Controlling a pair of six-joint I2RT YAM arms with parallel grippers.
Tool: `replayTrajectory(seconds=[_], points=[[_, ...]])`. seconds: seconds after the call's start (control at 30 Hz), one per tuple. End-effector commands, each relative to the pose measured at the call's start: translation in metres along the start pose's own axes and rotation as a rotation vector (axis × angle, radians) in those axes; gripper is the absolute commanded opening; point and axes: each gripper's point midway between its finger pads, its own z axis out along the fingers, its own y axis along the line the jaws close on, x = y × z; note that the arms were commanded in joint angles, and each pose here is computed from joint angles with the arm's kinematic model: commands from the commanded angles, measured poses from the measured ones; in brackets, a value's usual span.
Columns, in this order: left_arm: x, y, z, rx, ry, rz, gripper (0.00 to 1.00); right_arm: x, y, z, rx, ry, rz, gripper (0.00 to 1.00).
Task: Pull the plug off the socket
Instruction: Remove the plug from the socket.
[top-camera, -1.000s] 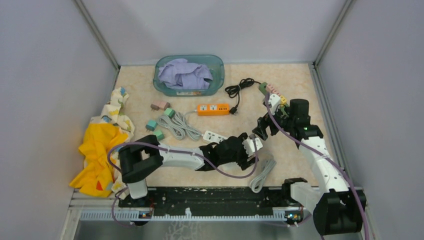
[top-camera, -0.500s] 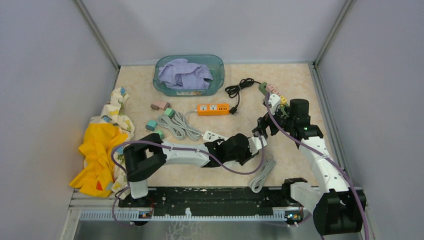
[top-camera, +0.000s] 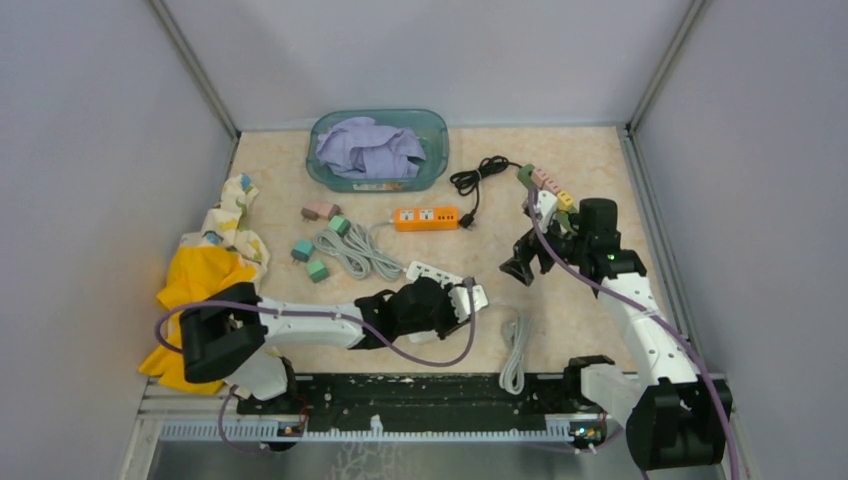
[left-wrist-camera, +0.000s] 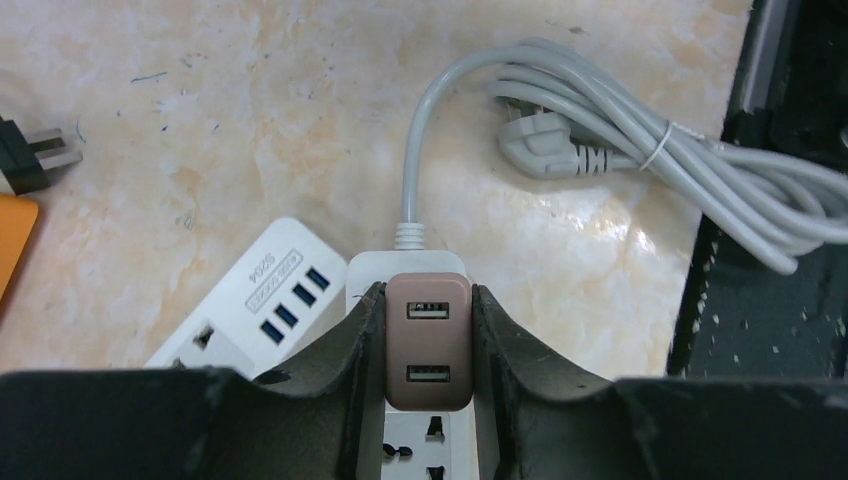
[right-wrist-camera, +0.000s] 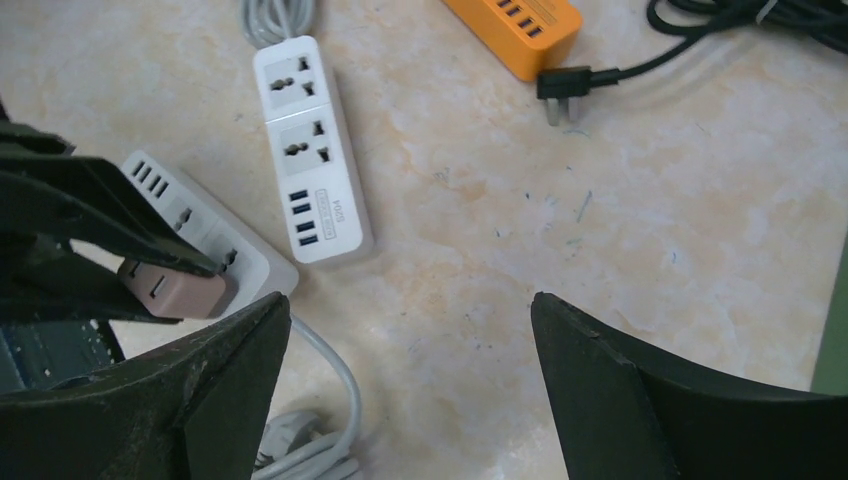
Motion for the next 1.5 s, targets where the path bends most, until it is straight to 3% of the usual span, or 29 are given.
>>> replayTrajectory(seconds=[0.0, 0.13, 0.27, 0.53, 0.8, 1.23, 1.47], points=[[-0.031, -0.007, -0.025, 0.051, -0.205, 0.037, 0.01, -0.016, 0.028, -0.004, -0.165, -0.107, -0.129, 0.91], [-0.029, -0.007, -0.045, 0.047, -0.281, 0.025, 0.01, -0.005, 0.073, -0.011, -0.390, -0.219, -0.337, 0.91], [-0.035, -0.009, -0.054, 0.054, -0.329, 0.028, 0.00, 0.019, 0.110, -0.017, -0.536, -0.284, -0.491, 0.98], [-0.054, -0.020, -0.059, 0.117, -0.422, 0.093, 0.01, 0.047, 0.134, 0.003, -0.683, -0.190, -0.559, 0.99], [-0.066, -0.024, -0.059, 0.145, -0.459, 0.108, 0.01, 0.056, 0.135, 0.022, -0.663, -0.121, -0.572, 0.97], [-0.076, -0.029, -0.063, 0.170, -0.514, 0.100, 0.00, 0.063, 0.138, 0.037, -0.652, -0.058, -0.614, 0.75], [-0.076, -0.026, -0.066, 0.151, -0.522, 0.096, 0.01, 0.055, 0.137, 0.037, -0.633, -0.074, -0.638, 0.50]])
